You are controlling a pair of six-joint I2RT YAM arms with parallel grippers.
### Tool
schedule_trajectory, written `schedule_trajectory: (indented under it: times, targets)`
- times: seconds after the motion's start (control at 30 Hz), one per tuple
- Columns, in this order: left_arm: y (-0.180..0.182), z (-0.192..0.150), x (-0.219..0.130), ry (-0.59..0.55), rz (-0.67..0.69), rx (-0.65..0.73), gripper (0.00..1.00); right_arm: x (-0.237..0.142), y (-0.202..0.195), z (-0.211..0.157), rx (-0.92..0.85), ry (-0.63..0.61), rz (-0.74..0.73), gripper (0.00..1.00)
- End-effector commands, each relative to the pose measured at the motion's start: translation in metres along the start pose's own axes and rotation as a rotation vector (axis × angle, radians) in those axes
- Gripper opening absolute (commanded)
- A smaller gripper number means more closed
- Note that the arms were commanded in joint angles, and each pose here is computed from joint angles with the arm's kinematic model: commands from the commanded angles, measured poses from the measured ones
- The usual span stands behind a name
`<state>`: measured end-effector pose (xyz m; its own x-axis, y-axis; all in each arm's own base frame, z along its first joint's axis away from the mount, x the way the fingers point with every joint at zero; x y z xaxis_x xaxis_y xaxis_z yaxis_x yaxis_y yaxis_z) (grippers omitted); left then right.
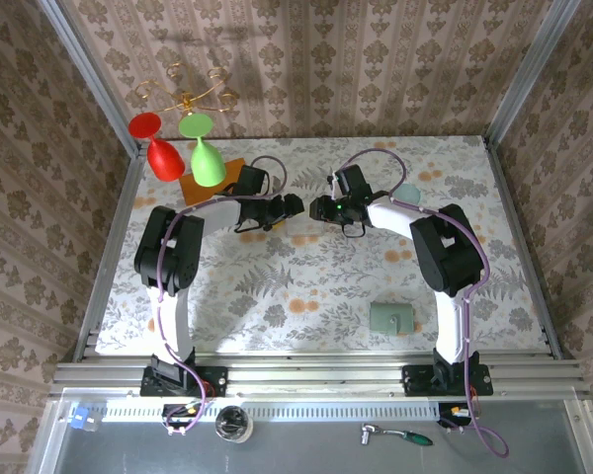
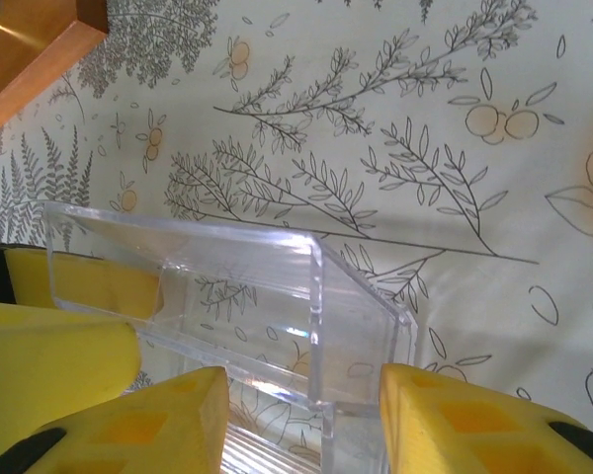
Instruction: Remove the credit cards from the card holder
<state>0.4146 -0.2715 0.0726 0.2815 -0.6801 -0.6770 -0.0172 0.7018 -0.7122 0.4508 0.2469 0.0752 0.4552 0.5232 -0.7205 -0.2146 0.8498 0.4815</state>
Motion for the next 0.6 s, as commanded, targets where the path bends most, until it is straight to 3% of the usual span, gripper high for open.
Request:
schedule_trajectory:
  times: [0.0, 0.3, 0.57]
  targets:
    - [-0.003, -0.003, -0.013, -0.005, -0.008, -0.008, 0.78, -0.026, 0.021, 0.017, -0.039, -0.037, 0.031, 0.47]
    - [-0.008, -0.003, -0.031, -0.038, -0.019, 0.01, 0.79, -0.062, 0.025, 0.012, -0.057, -0.047, -0.001, 0.51]
    - [-0.006, -0.014, -0.046, -0.069, -0.023, 0.017, 0.8, -0.098, 0.01, -0.033, -0.033, 0.004, -0.061, 0.52]
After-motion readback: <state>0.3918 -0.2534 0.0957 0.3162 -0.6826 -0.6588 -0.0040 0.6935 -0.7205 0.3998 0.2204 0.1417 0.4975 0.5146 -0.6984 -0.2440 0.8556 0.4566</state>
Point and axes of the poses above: each hand's point on the last joint's axis, 136 mm out from that joint toward the fingers, its own x axis out along the fingers, its own y axis along the line the jaws close on, z = x × y, the point moved 2 cm from there along -x, back along the fingers, and after that the axes turned 5 degrees about -x, right-handed, at the moved point
